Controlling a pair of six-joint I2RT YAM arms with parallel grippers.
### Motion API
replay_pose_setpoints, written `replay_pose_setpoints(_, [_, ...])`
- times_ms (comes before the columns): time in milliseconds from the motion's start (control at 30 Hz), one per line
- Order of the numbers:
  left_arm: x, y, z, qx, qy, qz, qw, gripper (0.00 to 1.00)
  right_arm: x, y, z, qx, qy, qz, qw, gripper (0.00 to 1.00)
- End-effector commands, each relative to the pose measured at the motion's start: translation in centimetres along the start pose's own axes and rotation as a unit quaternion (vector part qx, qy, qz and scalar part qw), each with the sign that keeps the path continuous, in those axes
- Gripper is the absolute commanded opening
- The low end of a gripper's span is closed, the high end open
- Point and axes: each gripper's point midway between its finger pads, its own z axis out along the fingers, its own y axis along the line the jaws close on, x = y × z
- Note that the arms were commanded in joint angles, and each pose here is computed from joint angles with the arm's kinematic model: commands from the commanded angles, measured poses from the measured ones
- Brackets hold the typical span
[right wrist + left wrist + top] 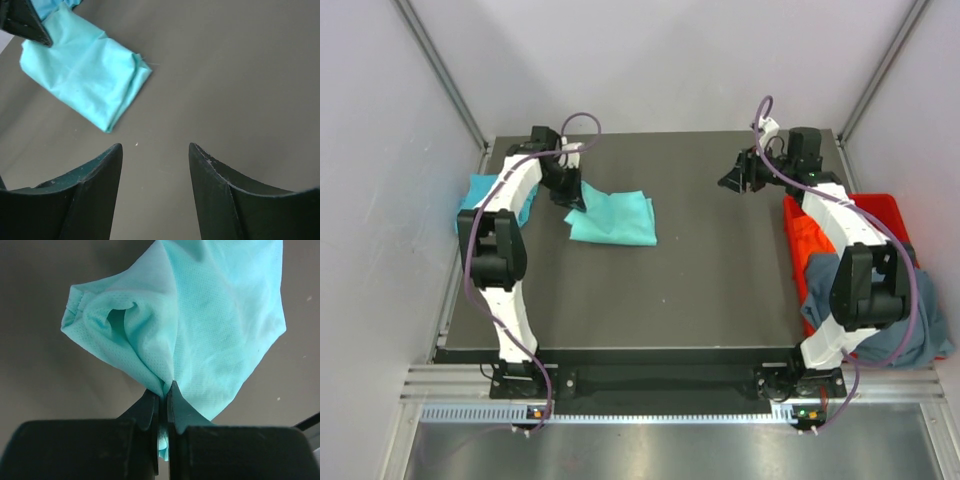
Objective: Fold and stack the t-shirts
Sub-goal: Neatly place the folded tshirt to the corner
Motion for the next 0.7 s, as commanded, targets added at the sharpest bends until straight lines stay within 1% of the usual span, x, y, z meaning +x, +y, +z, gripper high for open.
replay_pose_setpoints(0, [-0.6, 2.5, -6.5, -0.079, -0.025, 0.041, 0.996, 0.0, -1.1, 0.8, -0.4, -0.001, -0.019, -0.038, 0.999, 0.56])
replay_pose_setpoints(67, [-1.1, 3.7, -8.2, -0.115, -0.037, 0.052, 0.991, 0.0, -0.8, 0.9, -0.3, -0.004, -0.018, -0.033, 0.999, 0.56])
replay_pose_setpoints(167, [-1.7, 6.6, -11.1, -0.164, -0.06, 0.044, 0.984, 0.0, -0.8, 1.0, -0.3, -0.009, -0.021, -0.028, 0.999, 0.56])
replay_pose_setpoints(200, [-1.9, 7.6, -11.8, -0.188, -0.064, 0.043, 0.979, 0.0, -0.7, 1.0, -0.3, -0.009, -0.021, -0.027, 0.999, 0.56])
replay_pose_setpoints(267, [-2.4, 9.1, -12.9, -0.21, -0.078, 0.044, 0.974, 0.0, -0.7, 1.0, -0.2, -0.011, -0.022, -0.024, 0.999, 0.56])
replay_pose_setpoints(400, [-2.8, 11.8, -14.0, -0.259, -0.087, 0.044, 0.961, 0.0, -0.4, 1.0, -0.1, -0.015, -0.02, -0.02, 0.999, 0.56])
replay_pose_setpoints(433, [-3.0, 12.1, -14.0, -0.26, -0.09, 0.045, 0.96, 0.0, -0.4, 1.1, -0.1, -0.015, -0.019, -0.019, 1.0, 0.56])
replay_pose_setpoints(467, [-3.3, 13.1, -14.4, -0.283, -0.094, 0.041, 0.954, 0.0, -0.2, 1.1, 0.0, -0.016, -0.019, -0.019, 1.0, 0.56])
replay_pose_setpoints(667, [-4.5, 16.2, -15.2, -0.352, -0.097, 0.052, 0.93, 0.0, 0.3, 0.9, -0.2, -0.014, -0.017, -0.017, 1.0, 0.56])
